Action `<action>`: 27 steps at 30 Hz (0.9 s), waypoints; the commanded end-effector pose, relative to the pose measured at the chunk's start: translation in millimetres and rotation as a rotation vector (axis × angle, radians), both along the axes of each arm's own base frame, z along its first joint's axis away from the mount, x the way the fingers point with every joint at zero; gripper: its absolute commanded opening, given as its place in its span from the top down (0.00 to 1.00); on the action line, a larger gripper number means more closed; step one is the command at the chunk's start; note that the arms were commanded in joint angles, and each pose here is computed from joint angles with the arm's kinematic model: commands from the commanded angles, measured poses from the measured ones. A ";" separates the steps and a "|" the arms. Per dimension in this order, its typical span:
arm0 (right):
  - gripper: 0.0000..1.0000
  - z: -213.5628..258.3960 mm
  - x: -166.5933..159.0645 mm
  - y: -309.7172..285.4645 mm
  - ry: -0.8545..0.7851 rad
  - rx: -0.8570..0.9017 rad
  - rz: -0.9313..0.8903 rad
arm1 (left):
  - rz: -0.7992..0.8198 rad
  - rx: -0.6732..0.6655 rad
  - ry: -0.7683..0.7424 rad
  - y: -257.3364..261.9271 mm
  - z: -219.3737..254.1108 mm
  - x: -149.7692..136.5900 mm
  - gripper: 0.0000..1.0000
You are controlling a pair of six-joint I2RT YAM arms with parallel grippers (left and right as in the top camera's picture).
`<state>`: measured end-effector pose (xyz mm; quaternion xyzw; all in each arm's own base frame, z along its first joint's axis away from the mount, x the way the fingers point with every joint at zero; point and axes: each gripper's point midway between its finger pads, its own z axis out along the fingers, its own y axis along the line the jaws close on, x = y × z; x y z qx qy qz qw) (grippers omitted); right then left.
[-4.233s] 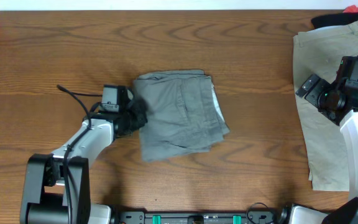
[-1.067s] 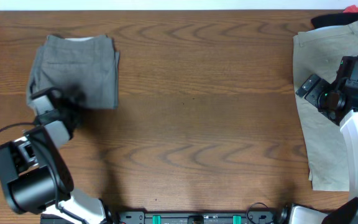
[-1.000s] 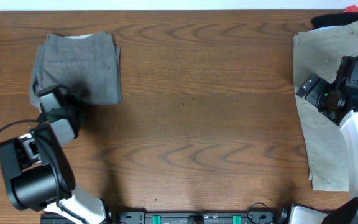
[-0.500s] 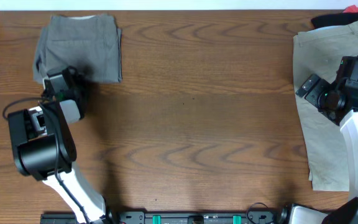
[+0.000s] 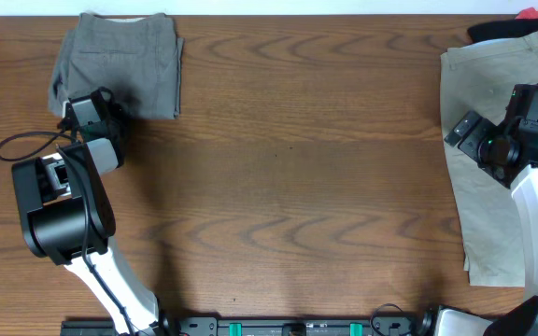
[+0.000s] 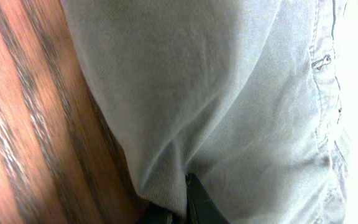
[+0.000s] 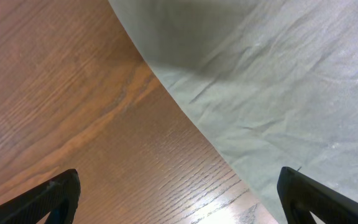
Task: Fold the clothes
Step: 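Pull the shorts further up to the top-left edge with the left gripper, then adjust the shorts' position and open the left gripper to release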
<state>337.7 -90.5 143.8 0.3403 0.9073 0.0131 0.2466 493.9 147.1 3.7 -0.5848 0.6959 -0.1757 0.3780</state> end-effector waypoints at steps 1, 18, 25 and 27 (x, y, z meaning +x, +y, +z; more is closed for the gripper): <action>0.01 7.7 0.1 -4.9 -0.016 -0.020 -0.007 | 0.027 0.083 0.078 19.4 -19.9 -11.4 0.94; 0.01 7.7 0.1 -4.9 -0.016 -0.020 -0.007 | 0.041 0.028 0.033 6.2 -25.6 1.6 0.94; 0.01 7.7 0.1 -4.9 -0.016 -0.020 -0.007 | 0.049 0.001 -0.022 -7.8 -16.3 14.3 0.94; 0.01 7.7 0.1 -4.9 -0.016 -0.020 -0.007 | 0.052 0.008 -0.022 -7.6 -15.5 14.9 0.94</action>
